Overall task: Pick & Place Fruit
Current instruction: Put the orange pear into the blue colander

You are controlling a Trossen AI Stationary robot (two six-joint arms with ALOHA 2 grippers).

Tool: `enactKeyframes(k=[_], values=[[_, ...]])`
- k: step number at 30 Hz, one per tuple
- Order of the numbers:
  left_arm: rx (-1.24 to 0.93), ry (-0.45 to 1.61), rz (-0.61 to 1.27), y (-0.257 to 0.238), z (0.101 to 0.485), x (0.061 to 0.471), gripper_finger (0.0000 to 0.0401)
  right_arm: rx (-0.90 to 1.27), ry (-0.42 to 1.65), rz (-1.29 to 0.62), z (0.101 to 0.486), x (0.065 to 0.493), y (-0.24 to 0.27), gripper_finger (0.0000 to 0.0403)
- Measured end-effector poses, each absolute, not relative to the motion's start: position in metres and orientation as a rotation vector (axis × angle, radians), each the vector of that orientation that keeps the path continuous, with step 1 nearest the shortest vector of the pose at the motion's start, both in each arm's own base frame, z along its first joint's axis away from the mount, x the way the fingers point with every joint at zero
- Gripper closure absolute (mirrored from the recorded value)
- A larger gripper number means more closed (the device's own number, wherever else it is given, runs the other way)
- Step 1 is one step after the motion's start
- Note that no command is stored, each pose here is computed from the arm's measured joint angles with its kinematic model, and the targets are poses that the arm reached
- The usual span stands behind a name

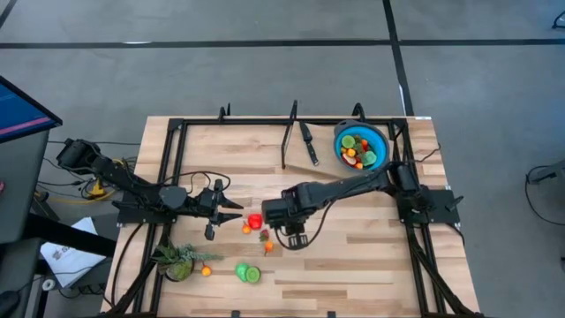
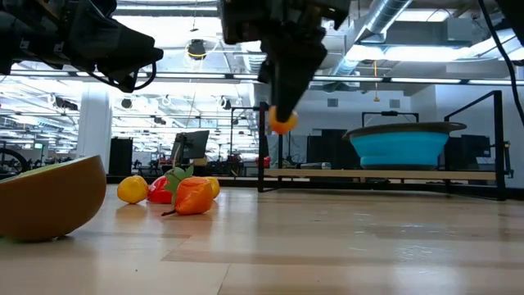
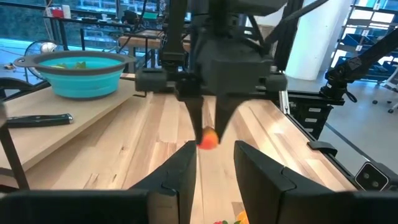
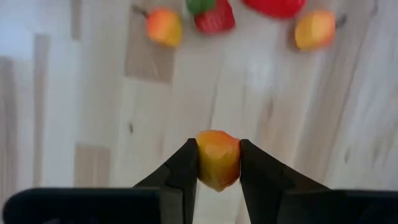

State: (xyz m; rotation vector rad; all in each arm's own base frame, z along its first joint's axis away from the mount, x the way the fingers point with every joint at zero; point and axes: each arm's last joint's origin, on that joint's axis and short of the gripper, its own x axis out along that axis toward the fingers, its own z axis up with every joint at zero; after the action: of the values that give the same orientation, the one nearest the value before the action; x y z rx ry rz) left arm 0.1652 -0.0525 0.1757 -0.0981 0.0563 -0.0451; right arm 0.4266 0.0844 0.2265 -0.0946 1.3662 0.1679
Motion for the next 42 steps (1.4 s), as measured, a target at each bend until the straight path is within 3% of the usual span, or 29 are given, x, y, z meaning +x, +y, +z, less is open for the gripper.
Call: enactKeyframes(k=[8, 15, 29, 42], values=[[-0.079, 0.056, -0.045, -0.052, 0.176, 0.165, 0.0298, -0.089, 1.517, 0.127, 0.230, 0.414, 0.055, 0.0319], [-0.038, 0.055, -0.041, -0.052, 0.176, 0.165, 0.0298, -0.036, 1.615, 0.054, 0.257, 0.392, 0.012, 0.0321], [-0.031, 0.071, -0.018, -0.051, 0.174, 0.165, 0.0298, 0.073, 1.552, -0.246, 0.321, 0.332, -0.100, 0.0321], [-0.031, 0.070, -0.017, -0.051, 0.174, 0.165, 0.0298, 0.258, 1.563, -0.427, 0.324, 0.281, -0.197, 0.0322]])
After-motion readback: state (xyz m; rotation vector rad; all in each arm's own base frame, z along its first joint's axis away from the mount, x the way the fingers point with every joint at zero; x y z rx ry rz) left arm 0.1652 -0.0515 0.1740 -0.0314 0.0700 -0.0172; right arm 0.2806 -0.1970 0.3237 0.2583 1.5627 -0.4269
